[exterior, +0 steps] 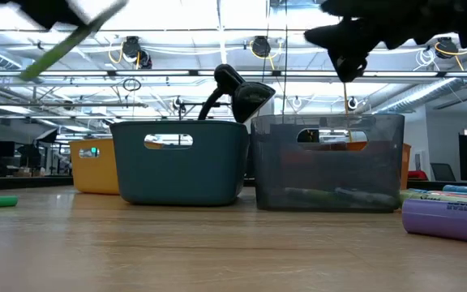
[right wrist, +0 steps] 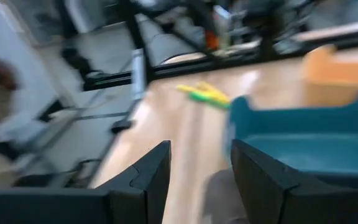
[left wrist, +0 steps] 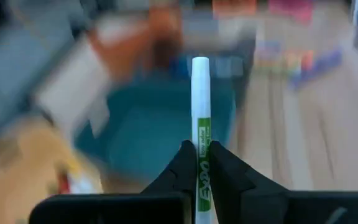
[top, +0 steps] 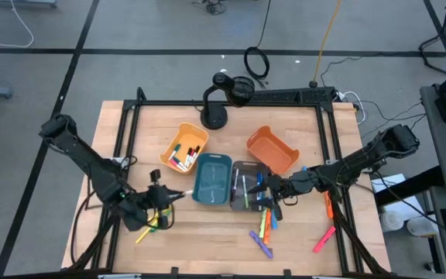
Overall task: Pick & Place Markers
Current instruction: Put the light green marker into the black bin
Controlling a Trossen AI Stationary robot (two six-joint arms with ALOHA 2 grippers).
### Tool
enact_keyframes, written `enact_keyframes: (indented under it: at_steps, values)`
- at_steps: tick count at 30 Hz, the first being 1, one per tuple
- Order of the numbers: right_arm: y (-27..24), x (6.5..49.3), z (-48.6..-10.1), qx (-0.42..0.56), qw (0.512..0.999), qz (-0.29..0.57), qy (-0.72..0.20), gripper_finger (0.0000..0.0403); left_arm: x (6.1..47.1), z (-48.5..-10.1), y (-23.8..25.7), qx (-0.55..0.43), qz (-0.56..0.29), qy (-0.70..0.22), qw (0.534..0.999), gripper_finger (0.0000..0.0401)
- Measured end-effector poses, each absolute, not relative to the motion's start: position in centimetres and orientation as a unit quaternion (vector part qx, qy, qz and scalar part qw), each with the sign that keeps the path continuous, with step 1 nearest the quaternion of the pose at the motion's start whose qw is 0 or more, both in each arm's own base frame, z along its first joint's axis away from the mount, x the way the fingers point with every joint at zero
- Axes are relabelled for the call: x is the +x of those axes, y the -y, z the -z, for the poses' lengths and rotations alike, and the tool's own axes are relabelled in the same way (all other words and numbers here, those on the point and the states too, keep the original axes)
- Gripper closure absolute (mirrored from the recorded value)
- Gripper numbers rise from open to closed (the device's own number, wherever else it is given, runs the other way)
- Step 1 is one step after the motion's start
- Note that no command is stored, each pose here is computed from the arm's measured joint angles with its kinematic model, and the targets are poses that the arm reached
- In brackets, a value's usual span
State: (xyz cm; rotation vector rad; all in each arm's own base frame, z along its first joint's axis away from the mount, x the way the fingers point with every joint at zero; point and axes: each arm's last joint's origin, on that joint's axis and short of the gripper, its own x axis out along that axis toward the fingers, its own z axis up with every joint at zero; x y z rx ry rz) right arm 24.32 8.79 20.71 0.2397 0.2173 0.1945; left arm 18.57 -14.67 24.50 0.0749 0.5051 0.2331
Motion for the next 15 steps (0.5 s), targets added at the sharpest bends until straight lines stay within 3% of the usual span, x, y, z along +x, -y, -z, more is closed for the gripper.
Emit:
enact_keyframes:
  at_steps: [6, 15]
  values:
    - [-8.7, 25.2, -19.8, 0.054, 0.994, -0.041, -0.088, 0.0248, 22.1, -27.3, 14.3, 0.097, -0.105, -0.128, 0.981, 0.0378]
    - [-9.2, 26.5, -19.7, -0.004, 0.999, -0.048, 0.014, 0.0248, 28.7, -27.4, 11.2, 0.121, 0.038, 0.010, 0.992, 0.0379]
